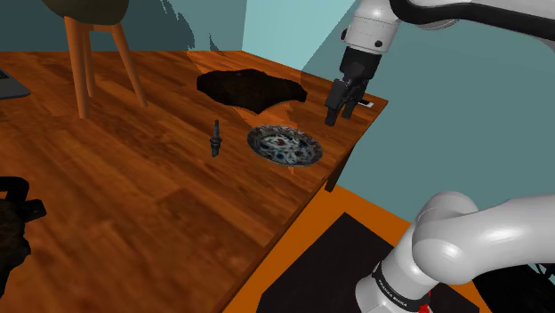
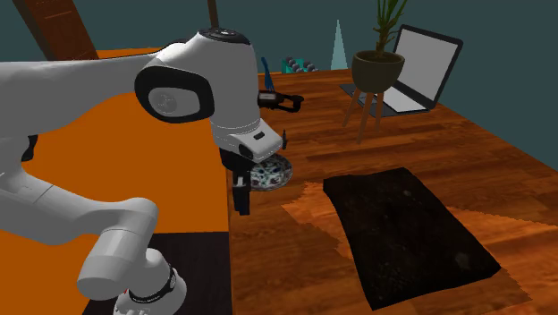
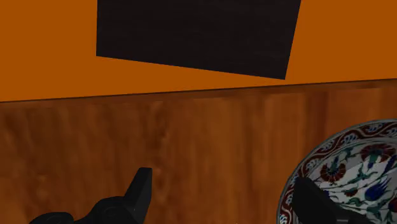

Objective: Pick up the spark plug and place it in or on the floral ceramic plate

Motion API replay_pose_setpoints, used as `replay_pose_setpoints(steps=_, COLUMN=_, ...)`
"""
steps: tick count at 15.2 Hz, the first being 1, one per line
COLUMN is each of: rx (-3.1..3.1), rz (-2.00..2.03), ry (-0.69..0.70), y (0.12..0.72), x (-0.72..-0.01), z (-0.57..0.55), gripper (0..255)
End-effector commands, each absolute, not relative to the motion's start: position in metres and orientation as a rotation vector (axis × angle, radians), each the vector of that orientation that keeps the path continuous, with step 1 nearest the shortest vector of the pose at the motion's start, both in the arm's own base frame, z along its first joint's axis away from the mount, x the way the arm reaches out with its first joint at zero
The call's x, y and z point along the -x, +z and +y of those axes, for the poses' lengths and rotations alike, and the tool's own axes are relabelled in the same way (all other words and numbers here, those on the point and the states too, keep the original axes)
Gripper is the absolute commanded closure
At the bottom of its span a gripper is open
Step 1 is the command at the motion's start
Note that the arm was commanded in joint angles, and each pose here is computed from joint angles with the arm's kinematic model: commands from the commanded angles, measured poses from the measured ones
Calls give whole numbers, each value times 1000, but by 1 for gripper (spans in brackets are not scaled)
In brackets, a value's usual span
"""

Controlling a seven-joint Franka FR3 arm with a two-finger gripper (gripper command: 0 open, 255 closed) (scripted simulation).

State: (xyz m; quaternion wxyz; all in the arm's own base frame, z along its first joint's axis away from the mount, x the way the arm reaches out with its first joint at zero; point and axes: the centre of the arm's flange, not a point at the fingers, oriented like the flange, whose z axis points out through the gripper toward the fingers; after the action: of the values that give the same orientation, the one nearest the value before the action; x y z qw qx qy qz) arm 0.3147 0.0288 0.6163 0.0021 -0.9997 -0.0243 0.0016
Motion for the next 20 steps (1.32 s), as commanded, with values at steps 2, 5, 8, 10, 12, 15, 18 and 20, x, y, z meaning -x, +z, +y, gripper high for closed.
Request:
replay_pose_setpoints(steps=2, rx=3137, rz=-66, ry=8, y=617, x=-319, z=41, gripper=0)
replay_pose_setpoints(steps=5, rx=3137, rz=-35, ry=18, y=617, x=-333, z=79, gripper=0)
replay_pose_setpoints(steps=8, rx=3138, rz=-3, ry=28, y=618, x=-347, z=116, gripper=0)
replay_pose_setpoints(steps=10, rx=3138, rz=17, ry=35, y=618, x=-357, z=141, gripper=0)
replay_pose_setpoints(steps=12, rx=3138, rz=38, ry=42, y=619, x=-367, z=166, gripper=0)
replay_pose_setpoints(steps=15, rx=3137, rz=69, ry=52, y=619, x=-383, z=202, gripper=0)
replay_pose_setpoints(steps=18, rx=3136, rz=101, ry=62, y=619, x=-400, z=238, gripper=0)
replay_pose_setpoints(steps=20, rx=3135, rz=122, ry=68, y=619, x=-412, z=262, gripper=0)
